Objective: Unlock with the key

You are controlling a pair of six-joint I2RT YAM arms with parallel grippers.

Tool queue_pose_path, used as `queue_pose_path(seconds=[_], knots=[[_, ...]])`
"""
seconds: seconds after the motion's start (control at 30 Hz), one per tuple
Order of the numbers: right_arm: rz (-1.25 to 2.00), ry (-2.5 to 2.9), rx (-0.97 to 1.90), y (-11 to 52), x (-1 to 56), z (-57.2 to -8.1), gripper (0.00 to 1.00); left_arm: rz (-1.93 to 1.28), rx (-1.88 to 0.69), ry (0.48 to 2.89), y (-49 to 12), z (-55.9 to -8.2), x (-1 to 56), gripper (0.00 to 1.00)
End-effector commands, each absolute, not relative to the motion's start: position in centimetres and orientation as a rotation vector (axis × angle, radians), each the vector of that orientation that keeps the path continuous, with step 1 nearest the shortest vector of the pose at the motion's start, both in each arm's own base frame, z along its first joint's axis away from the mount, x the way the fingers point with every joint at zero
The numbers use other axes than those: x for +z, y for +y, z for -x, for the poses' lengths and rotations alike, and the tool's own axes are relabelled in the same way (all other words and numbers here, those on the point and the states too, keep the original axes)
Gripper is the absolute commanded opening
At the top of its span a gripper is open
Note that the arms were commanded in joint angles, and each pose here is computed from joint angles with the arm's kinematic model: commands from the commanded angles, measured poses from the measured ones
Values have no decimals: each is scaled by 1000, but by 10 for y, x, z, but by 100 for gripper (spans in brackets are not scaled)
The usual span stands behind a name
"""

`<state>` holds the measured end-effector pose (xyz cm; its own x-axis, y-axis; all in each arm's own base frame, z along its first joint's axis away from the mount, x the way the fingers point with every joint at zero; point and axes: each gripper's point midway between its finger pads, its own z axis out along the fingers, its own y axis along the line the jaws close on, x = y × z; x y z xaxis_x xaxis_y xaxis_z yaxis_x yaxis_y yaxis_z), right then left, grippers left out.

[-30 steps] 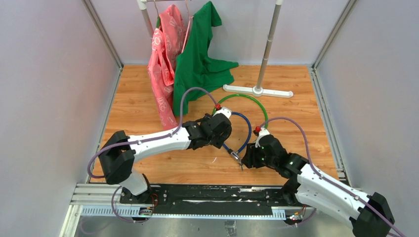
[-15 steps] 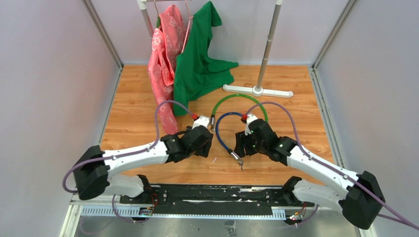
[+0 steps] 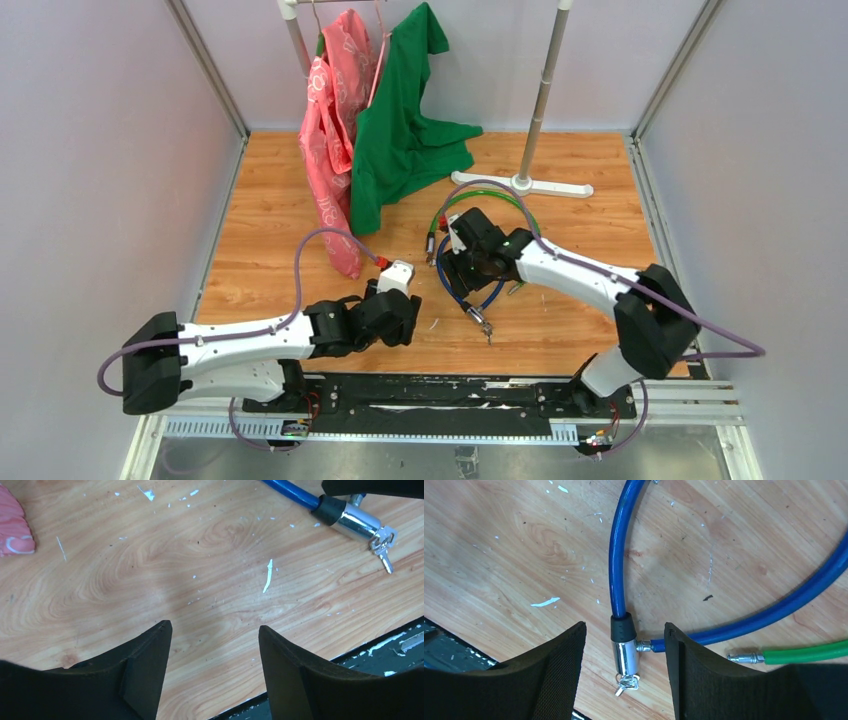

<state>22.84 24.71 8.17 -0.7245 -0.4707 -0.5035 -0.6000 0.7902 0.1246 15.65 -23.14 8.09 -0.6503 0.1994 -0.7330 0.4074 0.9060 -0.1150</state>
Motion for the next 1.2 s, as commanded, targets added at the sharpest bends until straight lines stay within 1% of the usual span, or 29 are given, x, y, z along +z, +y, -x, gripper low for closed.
queue_pose_path(seconds=[0.0,0.13,0.3,0.53,0.6,0.7,0.87,1.0,1.17], knots=[[956,2605,271,240,65,-220,61,-358,-384,2262,-232,-154,83,69],[1019,2654,216,242,51,-220,60,-352,-394,2263,-229,-150,81,69],[1071,2669,224,251,42,-217,57,-359,-372,2260,-223,-148,81,69],[1134,2698,222,257,23,-211,50,-350,-397,2246,-222,-146,84,68],[1140,2714,209,255,16,-209,46,-346,-403,2244,-221,-145,85,68],[1144,2726,196,253,11,-208,35,-338,-411,2238,-220,-145,85,68],[1135,2727,208,252,12,-206,9,-336,-434,2220,-222,-145,89,68],[1046,2725,239,257,24,-207,0,-346,-468,2203,-226,-143,94,68],[826,2757,310,271,47,-211,0,-335,-523,2185,-232,-142,101,69]])
